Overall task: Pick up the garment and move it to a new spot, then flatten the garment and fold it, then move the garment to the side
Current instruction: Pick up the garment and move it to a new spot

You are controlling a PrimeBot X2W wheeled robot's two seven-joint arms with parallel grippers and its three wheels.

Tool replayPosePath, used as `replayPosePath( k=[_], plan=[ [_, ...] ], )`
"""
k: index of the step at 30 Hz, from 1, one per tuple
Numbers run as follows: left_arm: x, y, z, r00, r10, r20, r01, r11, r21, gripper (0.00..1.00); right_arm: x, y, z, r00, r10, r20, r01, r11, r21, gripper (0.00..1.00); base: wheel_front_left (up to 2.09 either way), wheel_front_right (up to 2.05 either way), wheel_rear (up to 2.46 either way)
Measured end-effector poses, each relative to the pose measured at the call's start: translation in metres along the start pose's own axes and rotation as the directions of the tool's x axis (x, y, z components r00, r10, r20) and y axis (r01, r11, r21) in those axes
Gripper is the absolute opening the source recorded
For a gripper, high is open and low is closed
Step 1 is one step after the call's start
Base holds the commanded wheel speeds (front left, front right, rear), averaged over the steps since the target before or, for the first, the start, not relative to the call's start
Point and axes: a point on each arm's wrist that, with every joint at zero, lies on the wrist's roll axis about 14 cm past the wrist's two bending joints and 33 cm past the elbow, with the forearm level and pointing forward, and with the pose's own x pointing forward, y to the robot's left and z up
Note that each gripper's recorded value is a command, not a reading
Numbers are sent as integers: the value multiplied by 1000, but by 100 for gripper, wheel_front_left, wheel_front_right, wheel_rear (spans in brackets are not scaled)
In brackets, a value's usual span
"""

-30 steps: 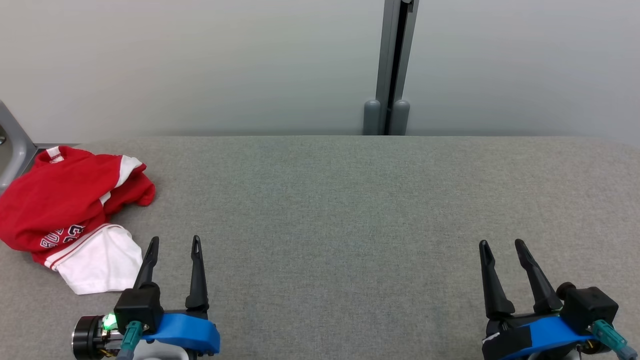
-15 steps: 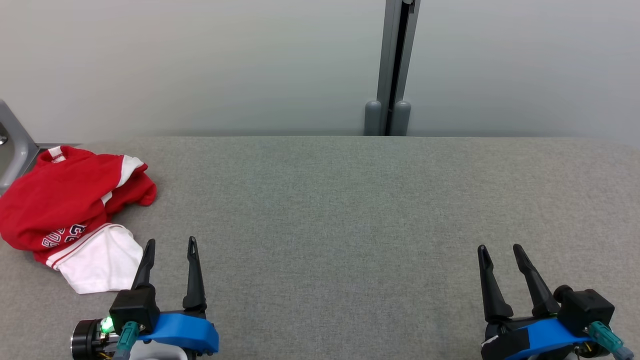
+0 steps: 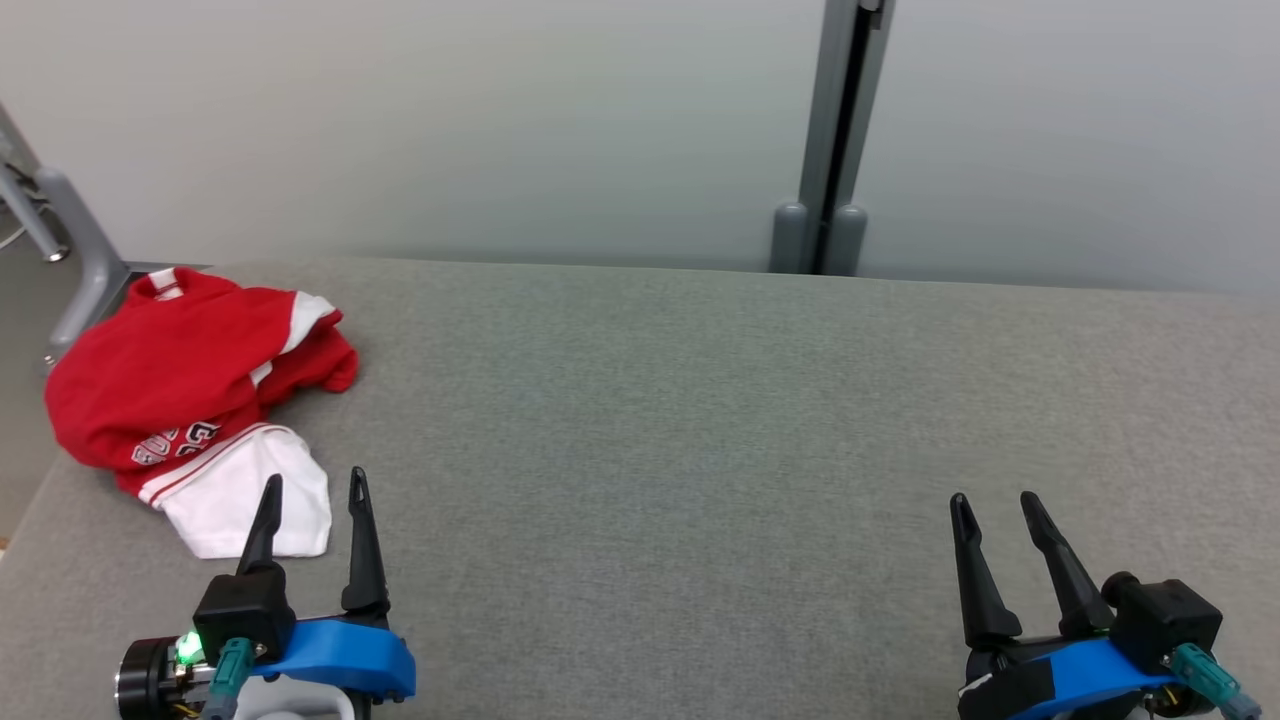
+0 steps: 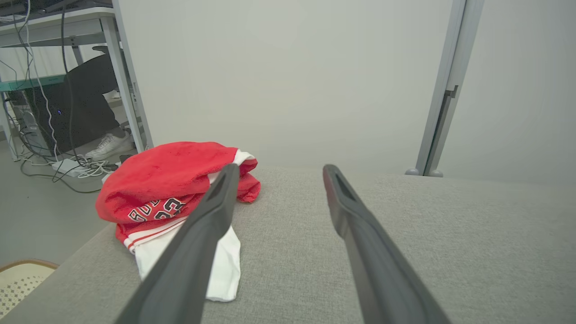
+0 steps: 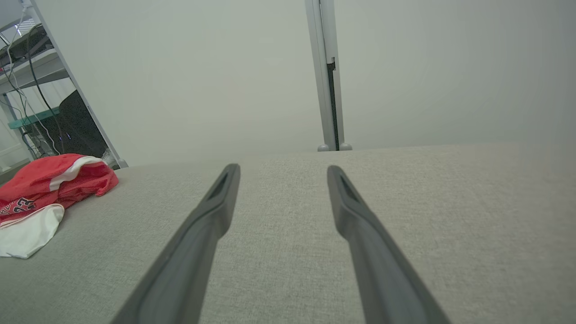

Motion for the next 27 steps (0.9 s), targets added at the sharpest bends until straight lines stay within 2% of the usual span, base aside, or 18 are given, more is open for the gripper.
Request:
replayPosePath(
  k=[14,27],
  plan=[
    [-32,68,6,981,191,13,-191,981,12,100,24,55,-17,985,165,-44,-165,986,15,100,0,0,0],
    [-76,127,6,927,375,5,-375,926,28,100,41,109,-37,944,317,-95,-314,949,41,100,0,0,0]
  ],
)
